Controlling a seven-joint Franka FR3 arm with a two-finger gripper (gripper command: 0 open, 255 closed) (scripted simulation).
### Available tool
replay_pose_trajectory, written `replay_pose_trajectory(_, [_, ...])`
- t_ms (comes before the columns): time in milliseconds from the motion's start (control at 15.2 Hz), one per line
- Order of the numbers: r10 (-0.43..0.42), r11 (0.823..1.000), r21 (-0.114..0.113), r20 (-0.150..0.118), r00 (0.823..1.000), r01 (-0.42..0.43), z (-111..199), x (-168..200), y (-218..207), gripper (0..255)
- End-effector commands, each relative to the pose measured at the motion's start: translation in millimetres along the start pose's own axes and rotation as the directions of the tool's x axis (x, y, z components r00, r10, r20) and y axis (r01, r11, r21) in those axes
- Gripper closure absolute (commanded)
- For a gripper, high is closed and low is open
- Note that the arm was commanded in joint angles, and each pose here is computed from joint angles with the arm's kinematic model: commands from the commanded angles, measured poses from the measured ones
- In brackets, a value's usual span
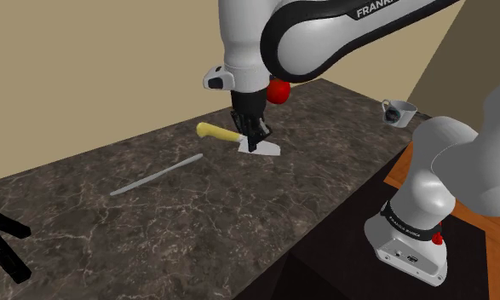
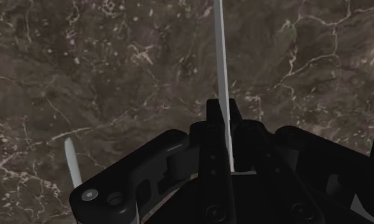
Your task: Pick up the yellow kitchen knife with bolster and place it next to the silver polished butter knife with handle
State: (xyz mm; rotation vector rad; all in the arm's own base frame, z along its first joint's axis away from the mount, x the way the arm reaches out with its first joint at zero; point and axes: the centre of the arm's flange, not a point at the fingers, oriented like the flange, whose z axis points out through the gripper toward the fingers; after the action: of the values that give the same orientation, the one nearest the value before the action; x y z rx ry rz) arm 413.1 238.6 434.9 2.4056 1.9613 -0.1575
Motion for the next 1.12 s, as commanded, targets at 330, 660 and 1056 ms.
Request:
replay_pose_trajectory(330, [0.000,1.000,0.000,0.000,1.000,0.000,36.8,5.5,1.4,255])
replay_pose_trajectory(660, [0.000,1.000,0.000,0.000,1.000,0.000,63.0,8.2,2.4,255])
replay_pose_trajectory(1056, [0.000,1.000,0.000,0.000,1.000,0.000,92.1,11.0,3.5,255])
